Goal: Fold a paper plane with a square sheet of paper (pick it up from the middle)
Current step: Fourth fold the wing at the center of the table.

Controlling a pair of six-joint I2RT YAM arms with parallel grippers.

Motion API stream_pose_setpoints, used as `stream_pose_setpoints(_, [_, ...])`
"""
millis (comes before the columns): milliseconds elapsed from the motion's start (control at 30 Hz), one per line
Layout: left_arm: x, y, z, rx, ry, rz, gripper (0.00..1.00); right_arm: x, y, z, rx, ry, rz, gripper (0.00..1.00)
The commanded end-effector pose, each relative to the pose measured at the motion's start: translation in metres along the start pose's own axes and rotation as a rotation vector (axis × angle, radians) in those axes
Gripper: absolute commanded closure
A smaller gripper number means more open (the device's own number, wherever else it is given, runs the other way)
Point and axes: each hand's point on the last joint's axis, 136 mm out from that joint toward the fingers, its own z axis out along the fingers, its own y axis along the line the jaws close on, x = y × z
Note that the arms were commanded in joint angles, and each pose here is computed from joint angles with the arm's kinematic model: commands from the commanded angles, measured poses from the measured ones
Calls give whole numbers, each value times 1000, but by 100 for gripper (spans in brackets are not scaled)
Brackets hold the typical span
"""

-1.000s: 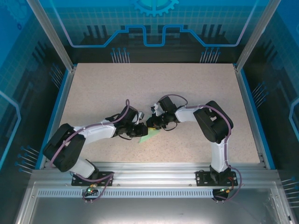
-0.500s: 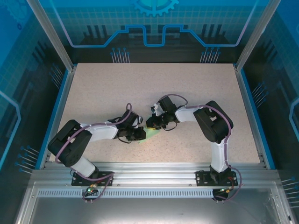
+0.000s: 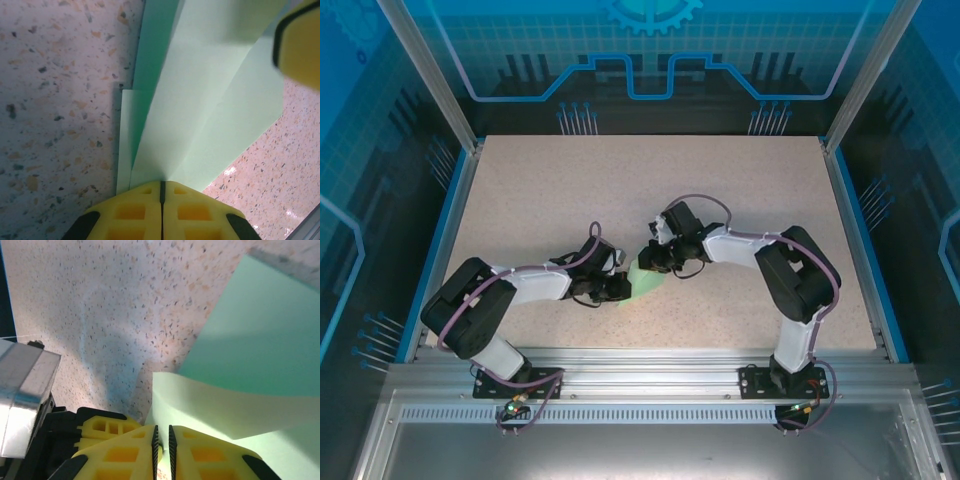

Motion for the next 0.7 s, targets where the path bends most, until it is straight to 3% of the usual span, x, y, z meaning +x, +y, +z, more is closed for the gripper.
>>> stream_pose_setpoints(0, [43, 44, 9, -150, 133, -65, 93, 23, 1, 18, 37, 63, 3, 84])
stream_pose_setpoints(233, [45, 46, 9, -154, 141, -63, 93, 34, -25, 41, 130, 81, 44, 86])
stream_pose_setpoints(367, [49, 50, 8, -163, 148, -65, 93, 17, -54, 32, 181, 32, 104, 86])
stream_pose_setpoints(667, [62, 61, 10, -185, 175, -75, 96, -23, -74, 6, 183, -35, 143, 85])
